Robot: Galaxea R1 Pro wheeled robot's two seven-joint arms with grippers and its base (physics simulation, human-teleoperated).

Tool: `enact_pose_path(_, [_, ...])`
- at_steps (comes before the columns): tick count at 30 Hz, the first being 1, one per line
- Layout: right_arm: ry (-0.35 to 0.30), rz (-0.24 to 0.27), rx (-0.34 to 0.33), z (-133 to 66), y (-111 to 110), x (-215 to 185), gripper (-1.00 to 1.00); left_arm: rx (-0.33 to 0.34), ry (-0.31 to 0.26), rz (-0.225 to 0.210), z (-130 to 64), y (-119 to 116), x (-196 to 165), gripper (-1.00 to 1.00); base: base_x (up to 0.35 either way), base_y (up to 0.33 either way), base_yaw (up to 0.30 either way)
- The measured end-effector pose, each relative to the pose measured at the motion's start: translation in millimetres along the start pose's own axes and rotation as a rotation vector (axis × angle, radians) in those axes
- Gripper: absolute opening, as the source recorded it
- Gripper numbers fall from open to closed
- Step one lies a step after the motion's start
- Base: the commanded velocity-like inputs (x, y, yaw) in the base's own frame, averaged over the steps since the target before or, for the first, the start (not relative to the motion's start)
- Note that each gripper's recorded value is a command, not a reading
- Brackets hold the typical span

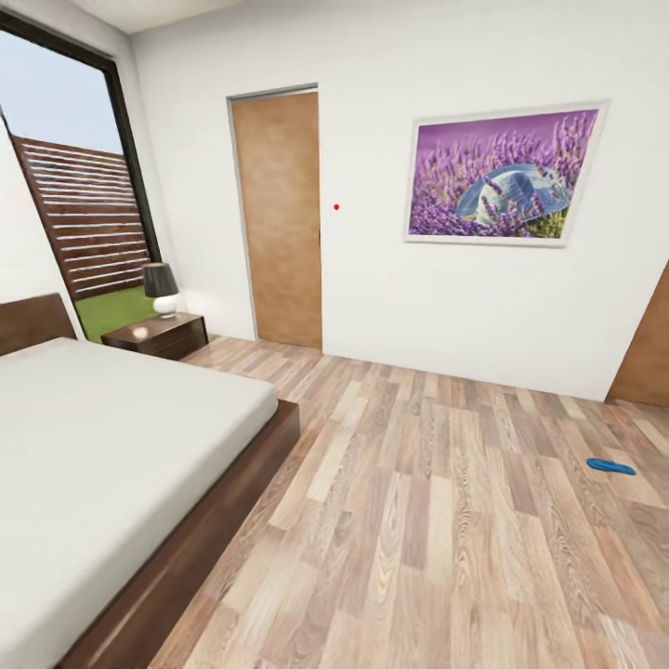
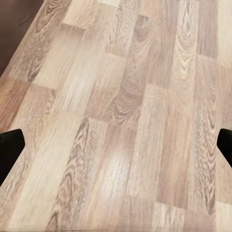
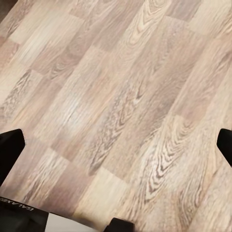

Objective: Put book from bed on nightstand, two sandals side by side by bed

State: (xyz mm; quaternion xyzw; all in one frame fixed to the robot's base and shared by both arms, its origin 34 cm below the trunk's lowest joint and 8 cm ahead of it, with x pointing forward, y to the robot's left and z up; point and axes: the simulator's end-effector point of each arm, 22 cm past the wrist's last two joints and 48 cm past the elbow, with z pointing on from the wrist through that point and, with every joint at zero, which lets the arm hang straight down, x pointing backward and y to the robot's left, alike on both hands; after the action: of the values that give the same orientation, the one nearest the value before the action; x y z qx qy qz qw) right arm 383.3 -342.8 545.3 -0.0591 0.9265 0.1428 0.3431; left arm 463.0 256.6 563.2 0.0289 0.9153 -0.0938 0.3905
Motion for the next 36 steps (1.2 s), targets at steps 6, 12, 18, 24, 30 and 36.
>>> enact_pose_path(6, [0.0, 0.001, -0.001, 0.3, 0.7, 0.1, 1.0, 0.002, 0.009, -0.001, -0.2, -0.9, 4.4, 1.0, 0.0, 0.0, 0.293])
enact_pose_path(12, [0.0, 0.002, -0.002, 0.7, 1.6, 0.3, 1.0, 0.002, 0.011, -0.002, -0.3, -1.0, 5.4, 1.0, 0.0, 0.0, 0.293])
enact_pose_path(18, [0.0, 0.003, -0.003, 1.0, 2.5, 0.5, 1.0, 0.002, 0.012, -0.002, -0.3, -1.0, 5.6, 1.0, 0.0, 0.0, 0.293])
enact_pose_path(24, [-0.001, 0.003, -0.003, 1.1, 2.6, 0.4, 1.0, 0.003, 0.012, -0.002, -0.3, -1.1, 5.5, 1.0, 0.0, 0.0, 0.293])
enact_pose_path(30, [-0.001, 0.004, -0.004, 1.4, 3.3, 0.6, 1.0, 0.003, 0.012, -0.002, -0.3, -1.2, 5.6, 1.0, 0.0, 0.0, 0.293])
enact_pose_path(36, [-0.001, 0.004, -0.004, 1.5, 3.5, 0.7, 1.0, 0.003, 0.012, -0.002, -0.3, -1.1, 5.6, 1.0, 0.0, 0.0, 0.293])
